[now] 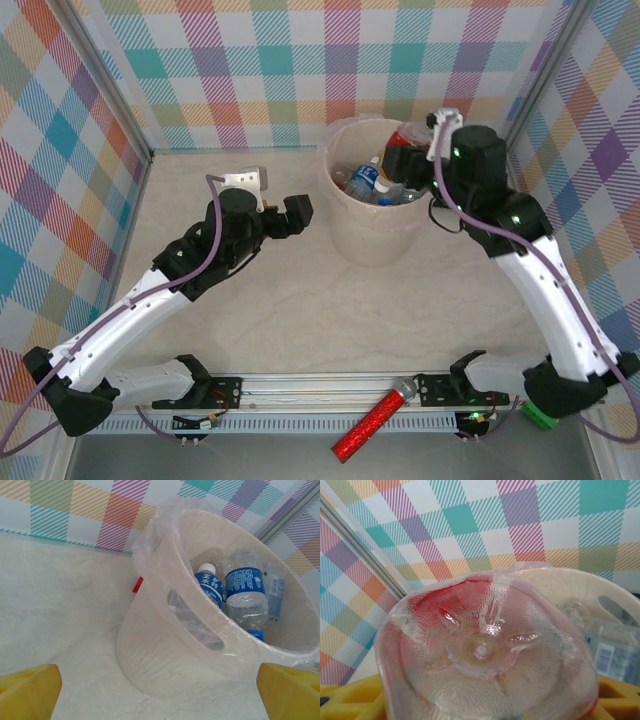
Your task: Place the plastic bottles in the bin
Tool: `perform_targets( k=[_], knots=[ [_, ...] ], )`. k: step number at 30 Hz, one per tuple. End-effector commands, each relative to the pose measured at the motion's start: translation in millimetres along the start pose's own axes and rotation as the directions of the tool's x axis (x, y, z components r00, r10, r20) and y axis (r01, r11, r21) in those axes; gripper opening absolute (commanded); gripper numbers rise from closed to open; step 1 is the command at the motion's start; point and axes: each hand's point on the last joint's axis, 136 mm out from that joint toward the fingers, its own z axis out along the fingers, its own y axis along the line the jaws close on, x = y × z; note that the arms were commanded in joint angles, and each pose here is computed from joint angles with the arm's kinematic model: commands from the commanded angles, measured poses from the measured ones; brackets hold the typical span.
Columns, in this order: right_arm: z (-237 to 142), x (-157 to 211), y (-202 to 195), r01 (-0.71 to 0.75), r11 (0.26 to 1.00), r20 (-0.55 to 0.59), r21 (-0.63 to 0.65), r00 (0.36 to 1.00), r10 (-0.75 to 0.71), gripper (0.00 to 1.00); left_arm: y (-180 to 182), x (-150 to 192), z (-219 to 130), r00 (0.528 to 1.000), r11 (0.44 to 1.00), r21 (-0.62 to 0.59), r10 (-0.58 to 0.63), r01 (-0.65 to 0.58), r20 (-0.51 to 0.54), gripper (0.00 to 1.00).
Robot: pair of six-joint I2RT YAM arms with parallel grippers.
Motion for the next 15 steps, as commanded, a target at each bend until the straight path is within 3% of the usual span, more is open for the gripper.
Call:
perform_targets(
  k=[1, 15],
  knots=[
    [16.8, -1.6, 9.0, 0.108, 0.994, -0.044, -0.024, 0.993, -0.109, 0.62, 1.0, -15.4, -16.3, 0.999, 1.0, -0.004, 0.006, -0.006, 0.043, 0.99],
    [85.7, 25.8, 16.6, 0.18, 0.982, -0.276, -0.06, 0.942, -0.19, 0.62, 8.0, -17.9, -30.0, 0.998, 1.0, -0.015, 0.014, -0.013, 0.06, 1.0]
  ],
)
